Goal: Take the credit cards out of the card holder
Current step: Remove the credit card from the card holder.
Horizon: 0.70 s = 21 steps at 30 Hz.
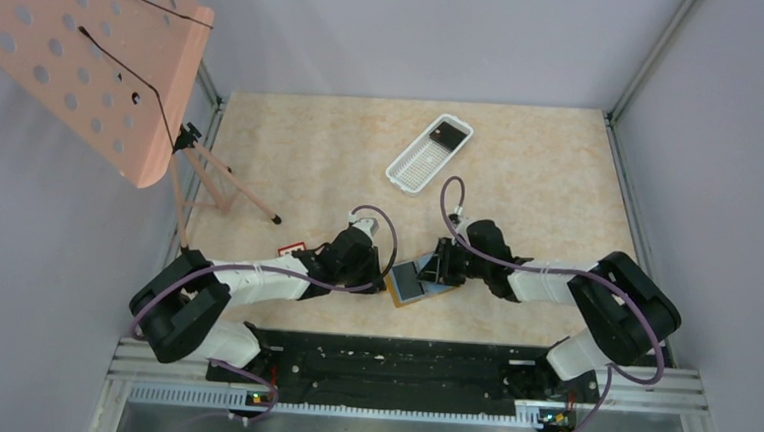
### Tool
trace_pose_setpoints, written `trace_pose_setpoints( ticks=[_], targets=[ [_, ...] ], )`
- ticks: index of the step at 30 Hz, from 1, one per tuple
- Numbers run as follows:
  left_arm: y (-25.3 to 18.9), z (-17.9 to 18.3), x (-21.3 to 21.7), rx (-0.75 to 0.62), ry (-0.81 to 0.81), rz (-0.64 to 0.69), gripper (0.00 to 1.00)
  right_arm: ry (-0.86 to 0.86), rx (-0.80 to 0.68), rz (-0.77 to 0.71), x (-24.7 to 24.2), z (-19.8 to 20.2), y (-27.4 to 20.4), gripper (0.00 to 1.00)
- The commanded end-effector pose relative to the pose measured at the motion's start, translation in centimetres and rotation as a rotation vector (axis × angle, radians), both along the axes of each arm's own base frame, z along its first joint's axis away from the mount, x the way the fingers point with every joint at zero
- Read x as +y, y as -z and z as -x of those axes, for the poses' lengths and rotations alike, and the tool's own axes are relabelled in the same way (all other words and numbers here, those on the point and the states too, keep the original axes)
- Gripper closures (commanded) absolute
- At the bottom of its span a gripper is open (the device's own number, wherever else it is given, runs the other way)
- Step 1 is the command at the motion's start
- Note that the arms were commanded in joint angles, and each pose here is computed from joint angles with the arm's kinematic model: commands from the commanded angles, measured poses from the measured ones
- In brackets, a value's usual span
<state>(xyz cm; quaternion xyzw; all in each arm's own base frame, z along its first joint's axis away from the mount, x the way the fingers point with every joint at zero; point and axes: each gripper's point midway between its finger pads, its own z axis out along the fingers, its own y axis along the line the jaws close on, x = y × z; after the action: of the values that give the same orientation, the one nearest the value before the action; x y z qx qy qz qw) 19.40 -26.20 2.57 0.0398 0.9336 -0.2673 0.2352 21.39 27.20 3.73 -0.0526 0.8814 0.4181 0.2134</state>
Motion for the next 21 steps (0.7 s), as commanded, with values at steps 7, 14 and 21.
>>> trace_pose_setpoints(
  ticks=[7, 14, 21],
  targets=[
    [-1.4, 0.2, -0.1, -0.033, 0.024, 0.017, 1.00, -0.051, -0.027, -0.023, 1.8, -0.2, -0.5, 0.74],
    [-1.3, 0.2, -0.1, -0.030, 0.026, 0.011, 1.00, -0.069, -0.019, -0.059, 2.3, 0.0, -0.8, 0.77],
    [-1.3, 0.1, -0.1, -0.031, 0.027, 0.003, 1.00, -0.079, -0.003, -0.080, 2.6, 0.2, -0.4, 0.80]
  ],
)
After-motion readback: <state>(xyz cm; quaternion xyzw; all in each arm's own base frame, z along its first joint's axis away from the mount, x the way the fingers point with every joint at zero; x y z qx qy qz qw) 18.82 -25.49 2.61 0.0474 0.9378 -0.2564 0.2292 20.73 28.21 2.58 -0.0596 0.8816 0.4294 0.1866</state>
